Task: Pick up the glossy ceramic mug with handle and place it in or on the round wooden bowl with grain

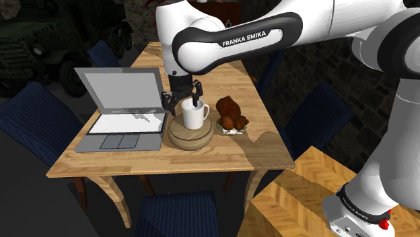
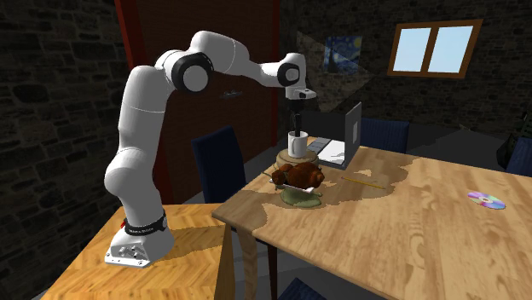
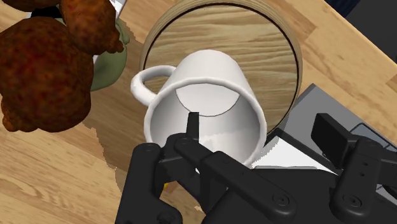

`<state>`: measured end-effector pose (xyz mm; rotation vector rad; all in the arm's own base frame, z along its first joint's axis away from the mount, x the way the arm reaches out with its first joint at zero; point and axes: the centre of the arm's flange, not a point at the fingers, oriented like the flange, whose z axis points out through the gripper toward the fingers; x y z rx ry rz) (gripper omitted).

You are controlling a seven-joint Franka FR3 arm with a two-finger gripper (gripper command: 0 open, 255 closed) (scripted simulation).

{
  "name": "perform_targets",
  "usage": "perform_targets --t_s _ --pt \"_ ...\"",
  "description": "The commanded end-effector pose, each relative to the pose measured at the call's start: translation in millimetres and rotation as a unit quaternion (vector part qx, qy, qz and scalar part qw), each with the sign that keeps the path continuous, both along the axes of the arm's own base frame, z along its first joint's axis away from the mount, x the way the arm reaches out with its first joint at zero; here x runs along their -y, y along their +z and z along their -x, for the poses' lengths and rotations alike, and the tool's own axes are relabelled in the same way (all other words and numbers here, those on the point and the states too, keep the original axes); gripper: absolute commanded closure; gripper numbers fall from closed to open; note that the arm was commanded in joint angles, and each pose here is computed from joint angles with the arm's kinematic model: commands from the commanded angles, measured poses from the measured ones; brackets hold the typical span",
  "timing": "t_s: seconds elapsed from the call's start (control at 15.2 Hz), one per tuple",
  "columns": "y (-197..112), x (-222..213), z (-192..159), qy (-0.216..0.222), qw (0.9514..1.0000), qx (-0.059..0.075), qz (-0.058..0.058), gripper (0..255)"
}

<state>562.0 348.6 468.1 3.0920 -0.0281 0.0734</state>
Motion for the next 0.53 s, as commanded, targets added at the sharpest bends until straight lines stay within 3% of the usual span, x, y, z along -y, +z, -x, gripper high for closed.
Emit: perform_targets --t_s 0.0,0.46 --pt "22.1 -2.4 2.3 0.0 1.0 0.0 0.0 0" --pt "32.5 -2.9 2.7 0.0 1.0 0.0 0.0 0"
